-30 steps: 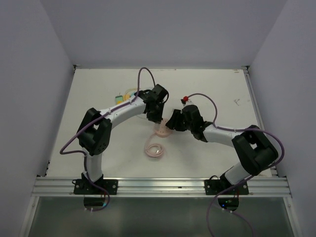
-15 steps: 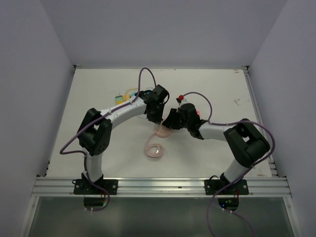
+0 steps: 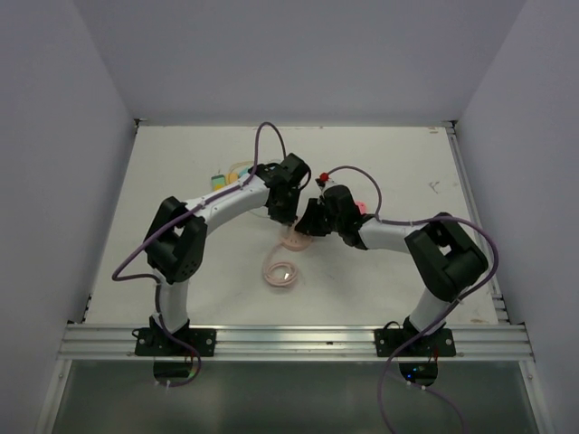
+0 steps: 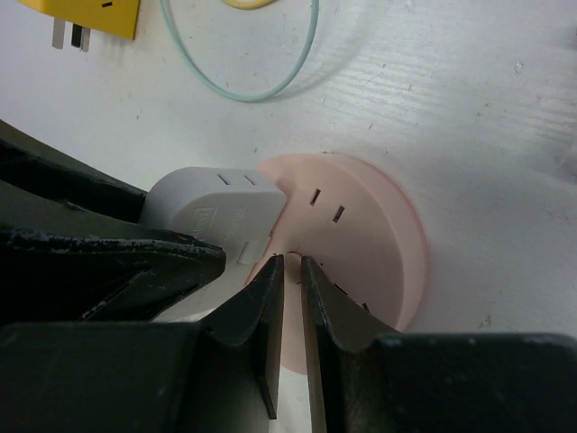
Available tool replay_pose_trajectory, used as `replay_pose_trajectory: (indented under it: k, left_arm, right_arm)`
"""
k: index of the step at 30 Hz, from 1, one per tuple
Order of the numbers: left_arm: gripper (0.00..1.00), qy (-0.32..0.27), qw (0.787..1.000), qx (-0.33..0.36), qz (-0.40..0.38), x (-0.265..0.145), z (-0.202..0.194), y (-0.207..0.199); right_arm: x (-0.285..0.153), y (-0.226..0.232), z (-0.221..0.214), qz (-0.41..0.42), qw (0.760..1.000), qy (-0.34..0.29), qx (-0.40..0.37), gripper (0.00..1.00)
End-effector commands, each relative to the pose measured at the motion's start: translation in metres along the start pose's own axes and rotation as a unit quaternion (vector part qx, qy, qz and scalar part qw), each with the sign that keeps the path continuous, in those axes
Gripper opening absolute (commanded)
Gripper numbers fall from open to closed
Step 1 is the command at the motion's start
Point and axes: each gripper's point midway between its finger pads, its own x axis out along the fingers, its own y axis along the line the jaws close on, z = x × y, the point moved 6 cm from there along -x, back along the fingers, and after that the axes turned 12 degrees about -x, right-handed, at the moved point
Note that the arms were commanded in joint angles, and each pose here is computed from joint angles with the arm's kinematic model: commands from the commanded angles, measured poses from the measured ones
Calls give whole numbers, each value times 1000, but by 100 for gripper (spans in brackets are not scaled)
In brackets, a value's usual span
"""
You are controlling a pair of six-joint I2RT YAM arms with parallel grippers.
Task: Pull the plug off the socket
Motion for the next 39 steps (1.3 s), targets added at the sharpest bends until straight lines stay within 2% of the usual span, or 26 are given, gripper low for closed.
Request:
replay_pose_trajectory:
  k: [1,8,16,27,33,39]
  left_arm:
    - [15,-33,999,12,-31,-18,19,-17]
    - [7,-48,996,-9,-70,-31,31,-27]
    - [0,-80,992,-27,-88,-55,53,-28]
    - [0,-89,988,-42,-117,-70,61,-31]
    - [0,-93,989,-58,-103,-72,65,-8]
    - [2,-81,991,-90,-62,-52,46,48]
  right_arm:
    - [3,-25,-45,-79,991,108,5,18]
    - [-5,-47,-64,-175,969,172,13,17]
    - [-1,-60,-78,-218,953,209,21,17]
    - [7,-60,-90,-254,937,241,-2,18]
    - [6,-54,-86,-238,944,229,1,18]
    - [-3,-30,-60,-164,974,154,-2,24]
